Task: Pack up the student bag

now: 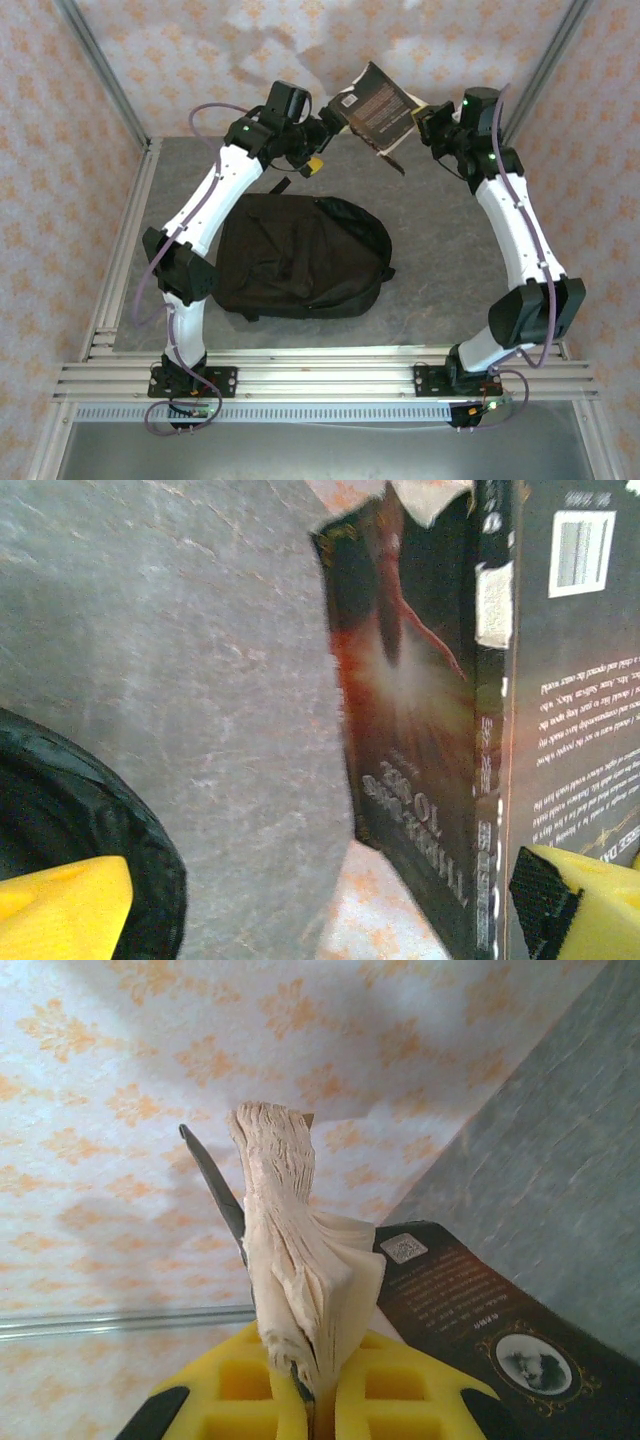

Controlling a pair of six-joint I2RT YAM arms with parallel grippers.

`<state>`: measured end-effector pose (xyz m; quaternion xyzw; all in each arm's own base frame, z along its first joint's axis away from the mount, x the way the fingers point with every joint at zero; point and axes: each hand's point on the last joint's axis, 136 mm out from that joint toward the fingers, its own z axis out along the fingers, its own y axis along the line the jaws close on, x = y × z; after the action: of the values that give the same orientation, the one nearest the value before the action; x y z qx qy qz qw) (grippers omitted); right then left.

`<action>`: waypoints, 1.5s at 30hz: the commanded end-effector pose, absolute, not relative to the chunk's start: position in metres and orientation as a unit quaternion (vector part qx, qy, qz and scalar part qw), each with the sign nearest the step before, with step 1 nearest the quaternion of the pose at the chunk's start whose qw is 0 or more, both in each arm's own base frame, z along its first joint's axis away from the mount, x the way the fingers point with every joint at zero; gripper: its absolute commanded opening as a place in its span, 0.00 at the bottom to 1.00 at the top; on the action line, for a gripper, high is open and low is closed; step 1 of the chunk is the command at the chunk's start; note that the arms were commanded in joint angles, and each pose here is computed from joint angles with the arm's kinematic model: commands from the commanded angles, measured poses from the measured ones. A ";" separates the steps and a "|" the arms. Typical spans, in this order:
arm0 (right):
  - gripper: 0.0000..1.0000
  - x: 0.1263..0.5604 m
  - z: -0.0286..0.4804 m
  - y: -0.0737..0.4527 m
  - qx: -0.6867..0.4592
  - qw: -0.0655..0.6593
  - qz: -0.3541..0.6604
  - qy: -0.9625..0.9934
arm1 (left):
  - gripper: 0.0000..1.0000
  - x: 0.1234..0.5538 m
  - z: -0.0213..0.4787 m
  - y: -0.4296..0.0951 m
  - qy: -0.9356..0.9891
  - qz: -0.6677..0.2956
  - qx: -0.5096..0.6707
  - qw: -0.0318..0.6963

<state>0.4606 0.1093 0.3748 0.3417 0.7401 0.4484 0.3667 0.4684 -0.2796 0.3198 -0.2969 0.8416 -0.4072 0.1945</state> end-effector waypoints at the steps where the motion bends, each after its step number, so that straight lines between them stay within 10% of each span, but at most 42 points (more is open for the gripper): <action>1: 0.00 0.451 0.413 0.121 0.342 0.371 0.531 0.681 | 0.96 0.464 0.361 -0.295 0.807 -0.475 -0.283 0.207; 12: 0.00 0.404 0.420 0.130 0.357 0.328 0.603 0.634 | 0.75 0.462 0.369 -0.310 0.795 -0.506 -0.258 0.212; 28: 0.03 0.360 0.417 0.145 0.343 0.310 0.607 0.646 | 0.03 0.454 0.424 -0.312 0.779 -0.532 -0.202 0.264; 37: 0.72 0.343 0.399 0.126 0.354 0.338 0.523 0.698 | 0.00 0.440 0.451 -0.293 0.772 -0.522 -0.202 0.302; 45: 0.86 0.324 0.417 0.129 0.369 0.322 0.576 0.655 | 0.00 0.435 0.491 -0.263 0.745 -0.502 -0.226 0.377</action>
<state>0.3319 0.1273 0.4038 0.3699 0.6727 0.5548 0.3205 0.4563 -0.2854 0.4148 -0.2391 0.7932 -0.4756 0.2958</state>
